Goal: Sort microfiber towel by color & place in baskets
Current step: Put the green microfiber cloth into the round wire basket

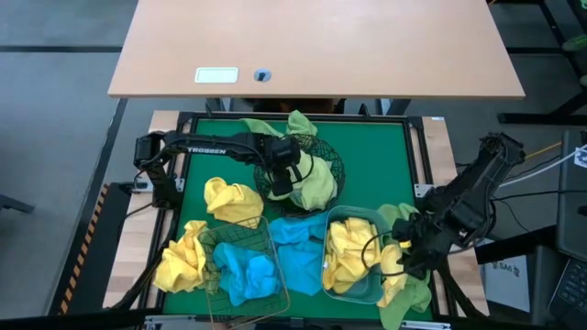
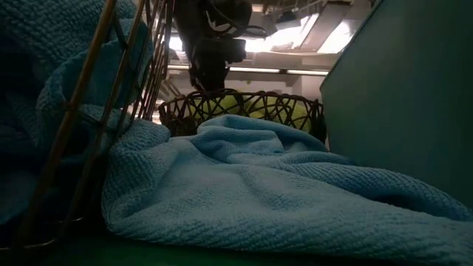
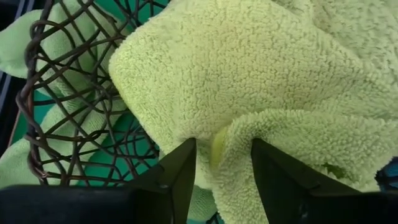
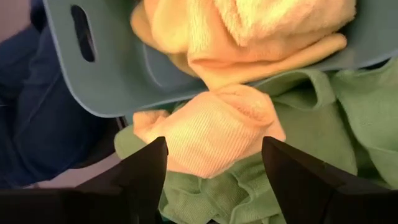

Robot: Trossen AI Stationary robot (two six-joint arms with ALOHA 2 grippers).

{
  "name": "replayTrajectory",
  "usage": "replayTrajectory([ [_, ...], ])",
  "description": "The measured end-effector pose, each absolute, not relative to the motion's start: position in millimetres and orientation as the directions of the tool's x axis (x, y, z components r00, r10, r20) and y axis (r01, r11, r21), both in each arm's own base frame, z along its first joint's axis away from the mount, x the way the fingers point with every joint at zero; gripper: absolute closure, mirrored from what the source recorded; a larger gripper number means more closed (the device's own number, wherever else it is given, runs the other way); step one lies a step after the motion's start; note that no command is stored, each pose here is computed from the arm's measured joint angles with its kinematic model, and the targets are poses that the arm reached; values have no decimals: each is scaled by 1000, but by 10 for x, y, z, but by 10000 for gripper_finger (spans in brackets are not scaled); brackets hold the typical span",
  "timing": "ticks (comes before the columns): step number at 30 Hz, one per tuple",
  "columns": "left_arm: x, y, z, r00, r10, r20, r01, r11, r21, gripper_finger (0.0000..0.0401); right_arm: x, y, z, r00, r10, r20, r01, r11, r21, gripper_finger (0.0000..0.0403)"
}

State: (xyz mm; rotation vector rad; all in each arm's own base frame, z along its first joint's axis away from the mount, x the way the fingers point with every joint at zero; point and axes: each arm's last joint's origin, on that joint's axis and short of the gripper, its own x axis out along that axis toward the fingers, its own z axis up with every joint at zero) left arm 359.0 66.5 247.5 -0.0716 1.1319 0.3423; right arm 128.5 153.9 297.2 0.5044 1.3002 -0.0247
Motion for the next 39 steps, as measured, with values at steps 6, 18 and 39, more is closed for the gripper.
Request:
replayTrajectory([
  [6,3598,620,2475,382,225,-896,-290,950,115,250,1349,1672,2820,228,203,-952,306,914,268,143],
  [18,3603,592,2475,384,222,-896,-283,952,115,252,1496,1849,2519,137,86,-987,321,939,127,143],
  [39,3604,590,2475,385,222,-896,-282,953,115,252,1544,1903,2435,128,64,-990,242,966,94,316],
])
